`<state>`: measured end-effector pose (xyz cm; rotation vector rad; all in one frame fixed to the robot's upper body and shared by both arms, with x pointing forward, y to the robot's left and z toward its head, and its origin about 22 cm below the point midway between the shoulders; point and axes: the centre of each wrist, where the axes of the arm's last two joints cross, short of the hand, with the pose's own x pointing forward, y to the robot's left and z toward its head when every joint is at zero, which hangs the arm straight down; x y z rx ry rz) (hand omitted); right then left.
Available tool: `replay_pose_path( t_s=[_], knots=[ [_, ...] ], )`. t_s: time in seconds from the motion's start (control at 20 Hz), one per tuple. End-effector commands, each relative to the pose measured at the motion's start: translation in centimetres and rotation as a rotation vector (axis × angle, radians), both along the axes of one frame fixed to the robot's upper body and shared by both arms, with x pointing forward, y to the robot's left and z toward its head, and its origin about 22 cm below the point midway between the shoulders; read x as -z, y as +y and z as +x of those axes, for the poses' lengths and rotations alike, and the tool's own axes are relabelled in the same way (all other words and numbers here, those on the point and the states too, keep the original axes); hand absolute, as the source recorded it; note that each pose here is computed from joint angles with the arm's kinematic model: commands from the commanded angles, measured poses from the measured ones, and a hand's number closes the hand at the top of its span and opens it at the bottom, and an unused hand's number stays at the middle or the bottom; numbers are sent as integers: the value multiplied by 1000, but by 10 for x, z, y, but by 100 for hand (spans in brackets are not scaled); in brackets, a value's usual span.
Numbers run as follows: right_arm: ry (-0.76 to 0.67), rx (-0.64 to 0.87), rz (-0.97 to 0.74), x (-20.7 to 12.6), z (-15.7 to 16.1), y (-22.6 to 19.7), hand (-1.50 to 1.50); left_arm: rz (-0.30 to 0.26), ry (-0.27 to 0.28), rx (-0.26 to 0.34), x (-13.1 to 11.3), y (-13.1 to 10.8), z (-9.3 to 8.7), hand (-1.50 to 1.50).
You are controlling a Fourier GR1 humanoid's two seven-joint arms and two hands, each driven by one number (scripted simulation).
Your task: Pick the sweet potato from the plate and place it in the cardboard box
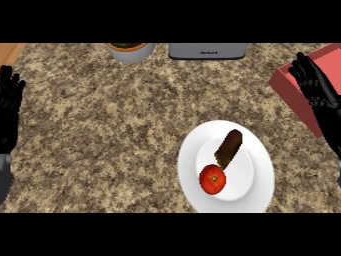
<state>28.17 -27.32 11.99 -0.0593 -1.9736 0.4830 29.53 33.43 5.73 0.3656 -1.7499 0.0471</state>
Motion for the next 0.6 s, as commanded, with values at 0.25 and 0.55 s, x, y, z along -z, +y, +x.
replay_pose_path(
  t_s=[0.25,0.55],
  knots=[
    [402,476,157,88,-21,9,-150,337,270,-143,15,59,-28,0],
    [396,524,-255,139,-69,12,-150,310,378,-112,44,43,-40,0]
  ],
)
